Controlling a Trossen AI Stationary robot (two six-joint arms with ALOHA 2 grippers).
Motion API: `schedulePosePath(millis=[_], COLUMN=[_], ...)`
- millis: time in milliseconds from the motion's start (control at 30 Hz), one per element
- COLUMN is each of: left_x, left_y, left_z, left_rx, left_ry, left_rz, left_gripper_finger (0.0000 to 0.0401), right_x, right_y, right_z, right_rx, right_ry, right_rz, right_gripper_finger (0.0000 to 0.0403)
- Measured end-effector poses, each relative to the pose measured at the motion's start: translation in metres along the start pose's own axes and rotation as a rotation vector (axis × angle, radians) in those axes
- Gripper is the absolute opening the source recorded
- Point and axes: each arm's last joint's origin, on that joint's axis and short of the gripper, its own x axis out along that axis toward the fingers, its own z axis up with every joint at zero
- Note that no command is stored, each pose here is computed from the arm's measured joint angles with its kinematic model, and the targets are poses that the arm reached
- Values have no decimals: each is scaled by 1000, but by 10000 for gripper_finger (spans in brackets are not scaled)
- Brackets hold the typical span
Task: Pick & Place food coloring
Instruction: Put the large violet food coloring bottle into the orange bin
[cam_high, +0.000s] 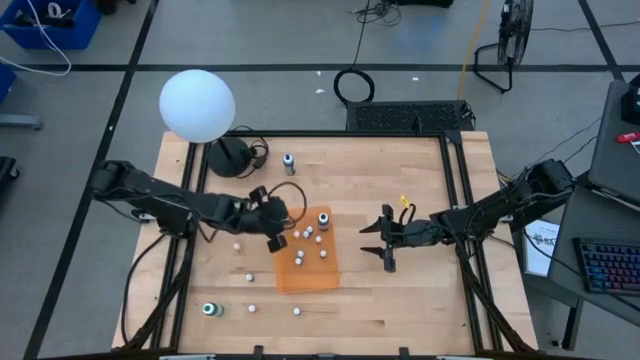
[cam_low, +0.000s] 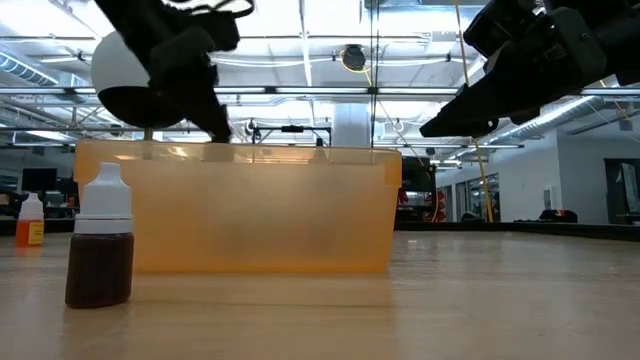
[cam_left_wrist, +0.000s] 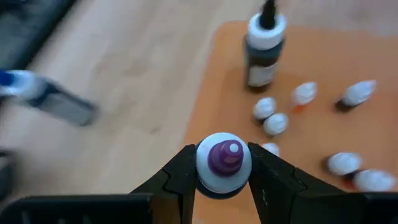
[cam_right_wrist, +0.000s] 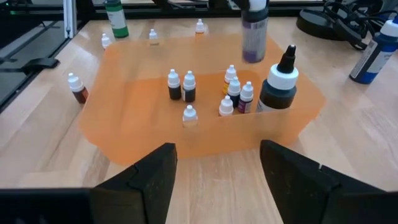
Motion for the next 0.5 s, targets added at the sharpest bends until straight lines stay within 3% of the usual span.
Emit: schedulePosePath(millis=[167,500], left_x=[9,23], left_y=[9,17], left_z=[-8,-23], left_rx=[-58,-124], left_ry=[-19,40], left_rz=[-127,-113], left_gripper_finger=[124,124], right_x=[0,0], right_y=[0,0], right_z=[1,2], right_rx=[0,3], right_ry=[-7,-16], right_rz=[1,3], right_gripper_finger=[218,215])
